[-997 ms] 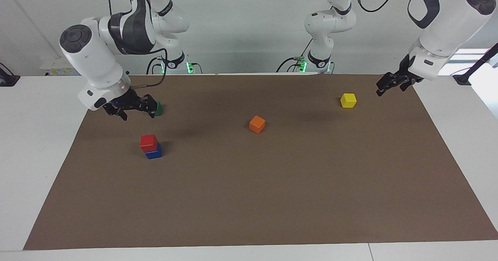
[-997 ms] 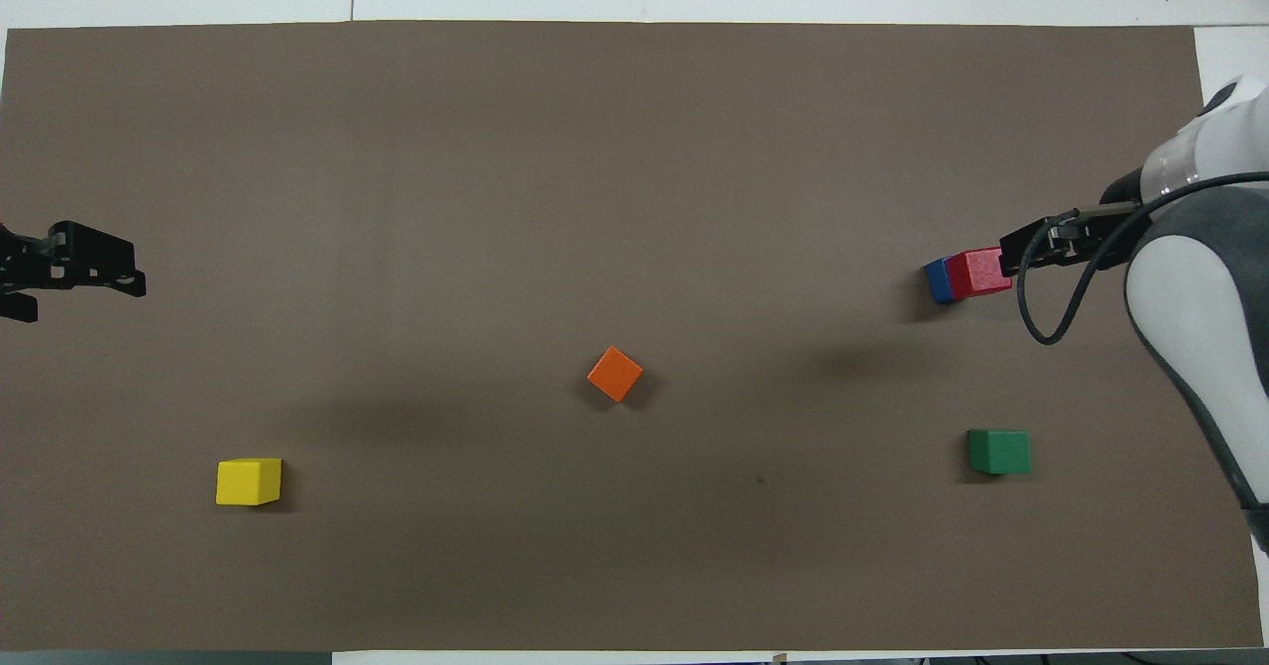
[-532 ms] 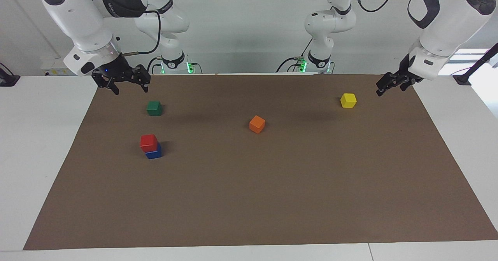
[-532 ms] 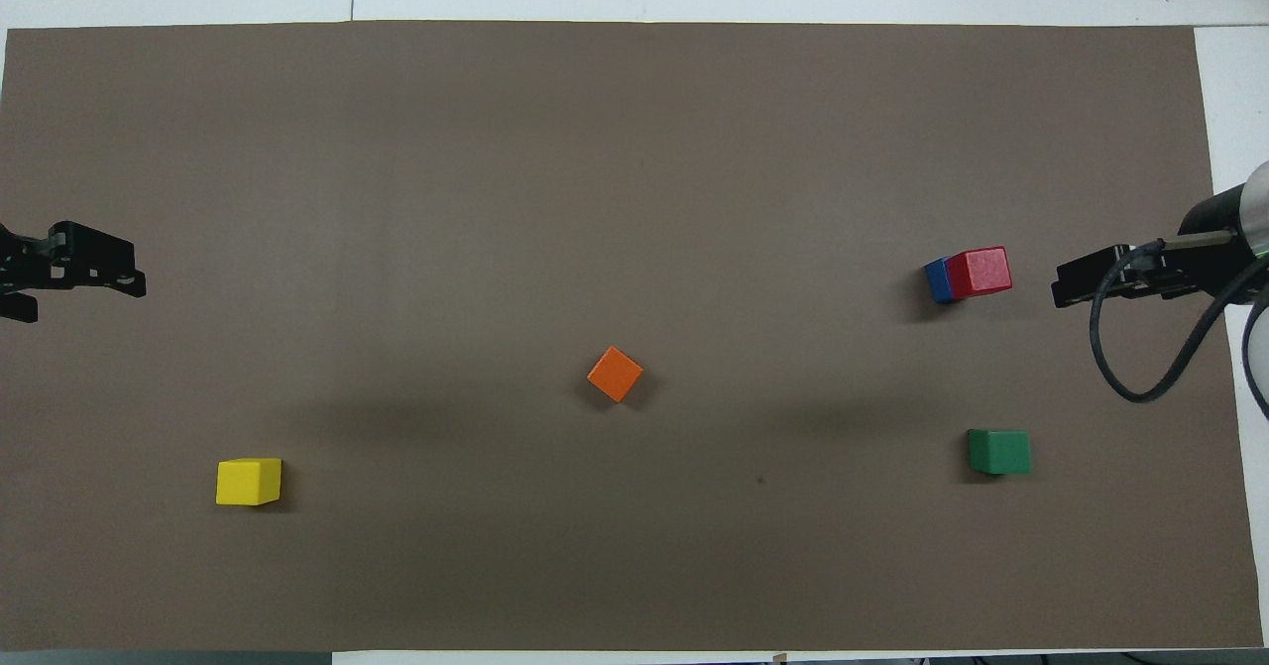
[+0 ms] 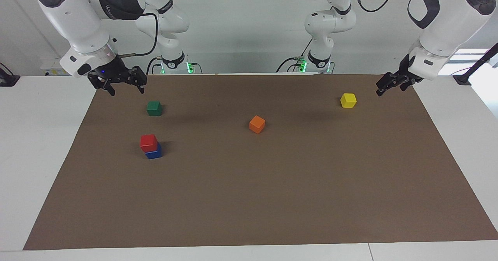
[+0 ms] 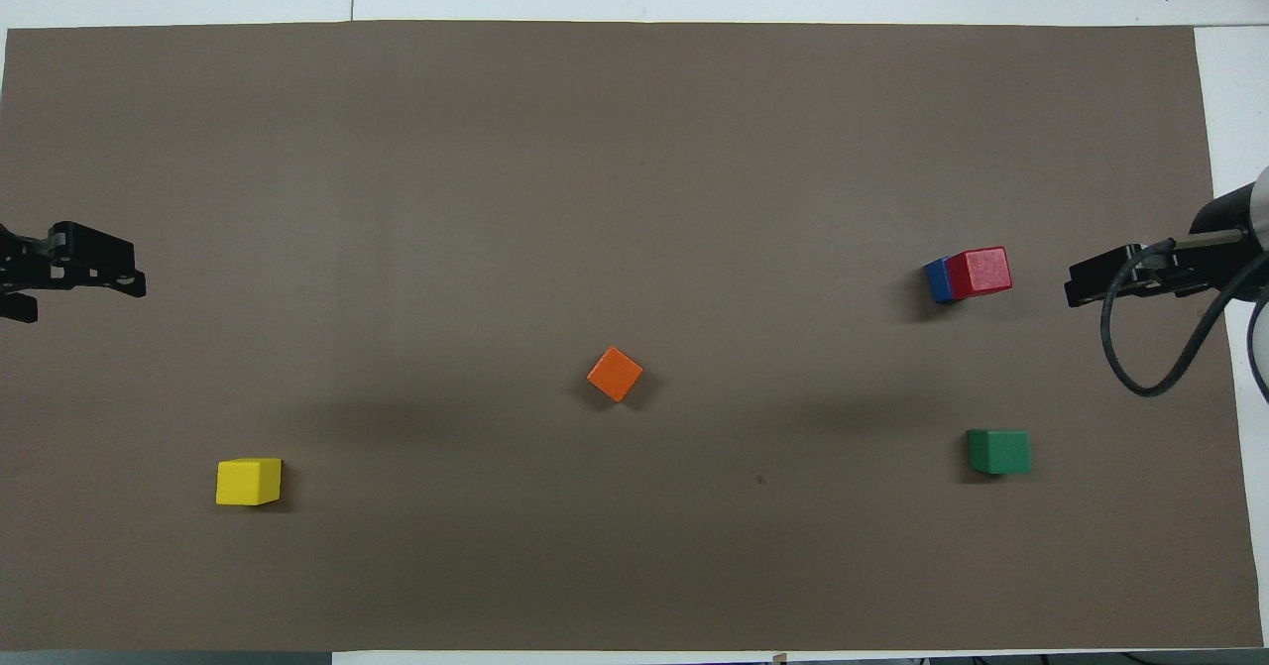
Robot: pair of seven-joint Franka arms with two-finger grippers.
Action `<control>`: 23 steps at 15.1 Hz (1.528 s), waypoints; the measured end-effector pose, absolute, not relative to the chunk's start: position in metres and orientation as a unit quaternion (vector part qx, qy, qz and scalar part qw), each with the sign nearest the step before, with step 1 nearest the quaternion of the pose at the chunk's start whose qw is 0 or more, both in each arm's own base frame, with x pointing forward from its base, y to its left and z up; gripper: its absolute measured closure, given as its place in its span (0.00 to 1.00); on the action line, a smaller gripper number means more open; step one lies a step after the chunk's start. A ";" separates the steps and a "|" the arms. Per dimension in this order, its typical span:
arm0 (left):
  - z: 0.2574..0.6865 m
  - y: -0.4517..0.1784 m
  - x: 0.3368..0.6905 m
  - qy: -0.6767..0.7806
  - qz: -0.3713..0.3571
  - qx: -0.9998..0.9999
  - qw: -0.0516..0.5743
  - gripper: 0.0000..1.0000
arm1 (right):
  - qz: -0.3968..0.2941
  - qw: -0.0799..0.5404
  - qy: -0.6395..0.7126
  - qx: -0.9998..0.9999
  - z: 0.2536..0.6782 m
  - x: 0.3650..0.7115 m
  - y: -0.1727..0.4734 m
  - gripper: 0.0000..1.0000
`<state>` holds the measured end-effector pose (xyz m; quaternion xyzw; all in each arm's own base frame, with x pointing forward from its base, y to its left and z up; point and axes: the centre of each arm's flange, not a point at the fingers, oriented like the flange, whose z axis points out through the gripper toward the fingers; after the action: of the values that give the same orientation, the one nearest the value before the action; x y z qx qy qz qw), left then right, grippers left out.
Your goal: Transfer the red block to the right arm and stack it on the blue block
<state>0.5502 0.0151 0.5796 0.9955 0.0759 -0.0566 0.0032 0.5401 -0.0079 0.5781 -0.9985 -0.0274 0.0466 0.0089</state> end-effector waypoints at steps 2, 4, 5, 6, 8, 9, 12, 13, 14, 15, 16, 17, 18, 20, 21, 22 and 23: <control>0.580 0.015 0.550 0.076 -0.057 0.996 0.003 0.00 | 0.047 0.009 -0.025 -0.999 0.578 0.540 -0.010 0.00; 0.580 0.015 0.550 0.076 -0.057 0.995 0.003 0.00 | 0.047 0.009 -0.025 -0.999 0.578 0.540 -0.011 0.00; 0.580 0.015 0.550 0.076 -0.057 0.995 0.003 0.00 | 0.047 0.009 -0.025 -0.999 0.578 0.540 -0.011 0.00; 0.580 0.015 0.550 0.076 -0.057 0.995 0.003 0.00 | 0.047 0.009 -0.025 -0.999 0.578 0.540 -0.011 0.00; 0.580 0.015 0.550 0.076 -0.057 0.995 0.003 0.00 | 0.047 0.009 -0.025 -0.999 0.578 0.540 -0.011 0.00; 0.580 0.015 0.550 0.076 -0.057 0.995 0.003 0.00 | 0.047 0.009 -0.025 -0.999 0.578 0.540 -0.011 0.00; 0.580 0.013 0.550 0.075 -0.057 0.996 0.003 0.00 | 0.046 0.009 -0.025 -0.999 0.578 0.540 -0.011 0.00; 0.580 0.011 0.550 0.072 -0.057 0.996 0.003 0.00 | 0.045 0.009 -0.025 -0.999 0.578 0.540 -0.011 0.00; 0.580 0.007 0.550 0.068 -0.057 0.996 0.003 0.00 | 0.040 0.009 -0.025 -0.999 0.579 0.541 -0.011 0.00; 0.580 0.002 0.550 0.064 -0.056 0.996 0.003 0.00 | 0.035 0.008 -0.025 -0.999 0.580 0.543 -0.011 0.00; 0.580 -0.002 0.550 0.060 -0.056 0.997 0.002 0.00 | 0.031 0.008 -0.025 -0.999 0.581 0.544 -0.011 0.00; 0.580 -0.006 0.550 0.057 -0.056 0.997 0.002 0.00 | 0.029 0.008 -0.025 -0.999 0.581 0.544 -0.011 0.00; 0.581 -0.008 0.550 0.055 -0.056 0.997 0.002 0.00 | 0.029 0.008 -0.025 -0.999 0.581 0.544 -0.011 0.00; 0.581 -0.008 0.550 0.055 -0.055 0.997 0.002 0.00 | 0.029 0.008 -0.025 -0.999 0.581 0.544 -0.011 0.00; 0.581 -0.008 0.550 0.055 -0.055 0.997 0.002 0.00 | 0.029 0.008 -0.025 -0.999 0.581 0.544 -0.011 0.00; 0.581 -0.008 0.550 0.054 -0.055 0.997 0.002 0.00 | 0.029 0.008 -0.025 -0.999 0.581 0.544 -0.011 0.00; 0.582 -0.008 0.550 0.054 -0.055 0.997 0.002 0.00 | 0.029 0.008 -0.025 -0.999 0.581 0.544 -0.011 0.00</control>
<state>0.5496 -0.0079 0.5815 0.9970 0.0544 -0.0547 0.0021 0.5442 -0.0110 0.5810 -0.9993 -0.0246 0.0287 0.0081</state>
